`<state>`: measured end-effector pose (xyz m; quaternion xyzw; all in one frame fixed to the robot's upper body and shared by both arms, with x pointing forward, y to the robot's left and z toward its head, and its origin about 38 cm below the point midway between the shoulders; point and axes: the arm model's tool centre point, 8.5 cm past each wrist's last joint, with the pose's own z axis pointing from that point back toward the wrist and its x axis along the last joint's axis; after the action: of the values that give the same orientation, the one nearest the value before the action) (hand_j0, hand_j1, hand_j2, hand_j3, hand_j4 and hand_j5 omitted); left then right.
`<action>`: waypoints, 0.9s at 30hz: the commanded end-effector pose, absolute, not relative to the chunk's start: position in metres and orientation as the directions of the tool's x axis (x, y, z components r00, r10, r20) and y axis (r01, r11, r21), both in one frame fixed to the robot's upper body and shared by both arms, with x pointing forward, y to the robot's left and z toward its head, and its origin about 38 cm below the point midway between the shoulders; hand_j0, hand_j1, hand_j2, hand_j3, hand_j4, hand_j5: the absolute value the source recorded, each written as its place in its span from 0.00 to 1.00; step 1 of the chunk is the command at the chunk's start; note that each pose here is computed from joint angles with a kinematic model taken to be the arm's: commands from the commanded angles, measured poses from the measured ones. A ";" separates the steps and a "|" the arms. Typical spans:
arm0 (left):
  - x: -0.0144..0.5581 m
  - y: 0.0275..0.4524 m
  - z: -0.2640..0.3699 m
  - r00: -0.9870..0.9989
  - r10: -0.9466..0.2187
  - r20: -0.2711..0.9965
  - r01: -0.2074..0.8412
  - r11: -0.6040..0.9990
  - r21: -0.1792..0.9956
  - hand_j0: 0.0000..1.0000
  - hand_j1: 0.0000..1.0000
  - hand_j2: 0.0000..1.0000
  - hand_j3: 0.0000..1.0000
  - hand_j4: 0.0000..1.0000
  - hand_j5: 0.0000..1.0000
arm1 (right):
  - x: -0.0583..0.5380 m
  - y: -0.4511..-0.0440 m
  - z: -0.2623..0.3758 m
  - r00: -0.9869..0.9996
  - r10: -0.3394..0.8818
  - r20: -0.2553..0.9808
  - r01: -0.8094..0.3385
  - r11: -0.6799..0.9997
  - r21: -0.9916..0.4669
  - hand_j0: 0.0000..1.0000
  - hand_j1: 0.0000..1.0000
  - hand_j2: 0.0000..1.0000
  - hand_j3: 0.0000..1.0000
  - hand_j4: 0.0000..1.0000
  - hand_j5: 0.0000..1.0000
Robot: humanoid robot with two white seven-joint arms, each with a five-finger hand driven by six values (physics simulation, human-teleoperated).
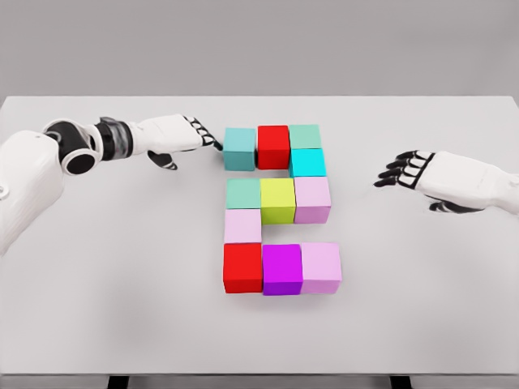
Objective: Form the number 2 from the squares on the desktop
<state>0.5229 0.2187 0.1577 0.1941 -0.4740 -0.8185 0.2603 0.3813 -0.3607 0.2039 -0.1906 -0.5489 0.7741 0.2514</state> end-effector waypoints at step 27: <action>0.526 0.274 0.179 -0.727 -0.681 -0.090 0.252 -0.386 0.888 1.00 1.00 1.00 1.00 1.00 1.00 | 0.410 -0.410 0.236 -0.630 0.769 0.109 -0.241 -0.059 -0.969 1.00 1.00 1.00 1.00 1.00 1.00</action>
<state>0.5248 0.2509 0.1695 0.2139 -0.4711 -0.8097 0.2770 0.4094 -0.4110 0.2360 -0.2290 -0.5781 0.6932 0.3643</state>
